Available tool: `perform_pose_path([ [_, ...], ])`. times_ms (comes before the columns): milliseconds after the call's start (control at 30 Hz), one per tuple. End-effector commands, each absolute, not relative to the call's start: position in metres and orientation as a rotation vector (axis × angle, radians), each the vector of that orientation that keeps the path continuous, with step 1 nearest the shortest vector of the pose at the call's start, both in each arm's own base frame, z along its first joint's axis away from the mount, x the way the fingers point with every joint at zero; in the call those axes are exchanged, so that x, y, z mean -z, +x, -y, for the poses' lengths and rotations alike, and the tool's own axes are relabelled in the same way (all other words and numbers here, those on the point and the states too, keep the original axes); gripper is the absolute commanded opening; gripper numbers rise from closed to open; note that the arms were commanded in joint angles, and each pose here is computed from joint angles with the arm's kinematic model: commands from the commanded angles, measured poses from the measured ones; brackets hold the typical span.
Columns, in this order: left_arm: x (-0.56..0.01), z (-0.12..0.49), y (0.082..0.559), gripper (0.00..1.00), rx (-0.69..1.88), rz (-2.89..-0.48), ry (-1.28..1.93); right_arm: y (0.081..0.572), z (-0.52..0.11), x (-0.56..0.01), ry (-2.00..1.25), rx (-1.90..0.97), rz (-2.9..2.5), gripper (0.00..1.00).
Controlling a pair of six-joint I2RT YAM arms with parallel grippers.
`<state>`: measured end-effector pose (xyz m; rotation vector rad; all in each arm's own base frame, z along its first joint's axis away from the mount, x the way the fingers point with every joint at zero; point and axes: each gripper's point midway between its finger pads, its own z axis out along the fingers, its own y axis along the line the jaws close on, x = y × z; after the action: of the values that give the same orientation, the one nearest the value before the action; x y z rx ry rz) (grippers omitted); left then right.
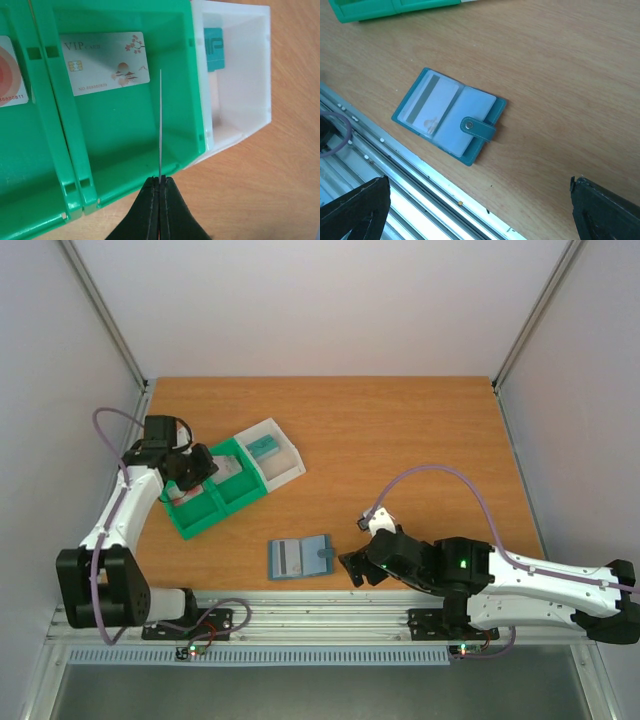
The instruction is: Take the credit cards out of the card holder
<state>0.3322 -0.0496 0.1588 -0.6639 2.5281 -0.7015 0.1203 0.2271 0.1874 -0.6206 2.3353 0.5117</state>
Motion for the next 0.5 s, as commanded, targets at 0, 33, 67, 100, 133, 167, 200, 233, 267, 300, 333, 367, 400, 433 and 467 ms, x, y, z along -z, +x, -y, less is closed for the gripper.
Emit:
perform_pose_path([
  [0, -0.158, 0.043, 0.353, 0.01, 0.676, -2.513, -0.682, 0.122, -0.224, -0.206, -0.573, -0.543, -2.302, 0.98],
  [33, -0.156, 0.043, 0.356, 0.0, 0.682, -2.514, -0.691, 0.123, -0.224, -0.207, -0.571, -0.544, -2.3, 0.98],
  [67, -0.154, 0.044, 0.359, 0.0, 0.689, -2.517, -0.695, 0.123, -0.224, -0.208, -0.568, -0.549, -2.299, 0.98],
  [100, -0.153, 0.044, 0.362, 0.0, 0.692, -2.519, -0.699, 0.123, -0.224, -0.209, -0.565, -0.551, -2.297, 0.98],
  [133, -0.151, 0.044, 0.364, 0.0, 0.692, -2.523, -0.704, 0.123, -0.225, -0.208, -0.565, -0.551, -2.296, 0.99],
  [167, -0.15, 0.043, 0.366, 0.0, 0.688, -2.527, -0.707, 0.123, -0.226, -0.208, -0.563, -0.554, -2.296, 0.98],
  [200, -0.148, 0.043, 0.368, 0.0, 0.684, -2.533, -0.709, 0.123, -0.228, -0.207, -0.564, -0.555, -2.297, 0.99],
  [233, -0.146, 0.042, 0.37, 0.0, 0.675, -2.537, -0.71, 0.123, -0.229, -0.207, -0.567, -0.557, -2.3, 0.99],
  [267, -0.145, 0.041, 0.372, 0.0, 0.666, -2.538, -0.71, 0.123, -0.231, -0.206, -0.571, -0.558, -2.303, 0.98],
  [300, -0.144, 0.04, 0.373, 0.0, 0.66, -2.542, -0.712, 0.122, -0.233, -0.205, -0.573, -0.558, -2.308, 0.99],
  [333, -0.142, 0.04, 0.374, 0.0, 0.66, -2.546, -0.71, 0.122, -0.234, -0.205, -0.574, -0.559, -2.311, 0.99],
  [367, -0.14, 0.04, 0.375, 0.0, 0.658, -2.552, -0.713, 0.122, -0.234, -0.204, -0.576, -0.554, -2.314, 0.99],
  [400, -0.139, 0.04, 0.377, 0.01, 0.657, -2.556, -0.711, 0.123, -0.235, -0.203, -0.576, -0.551, -2.317, 0.99],
  [433, -0.137, 0.04, 0.378, 0.0, 0.655, -2.559, -0.713, 0.122, -0.235, -0.203, -0.577, -0.549, -2.318, 0.99],
  [467, -0.135, 0.039, 0.378, 0.0, 0.648, -2.562, -0.717, 0.123, -0.234, -0.203, -0.578, -0.545, -2.318, 0.98],
])
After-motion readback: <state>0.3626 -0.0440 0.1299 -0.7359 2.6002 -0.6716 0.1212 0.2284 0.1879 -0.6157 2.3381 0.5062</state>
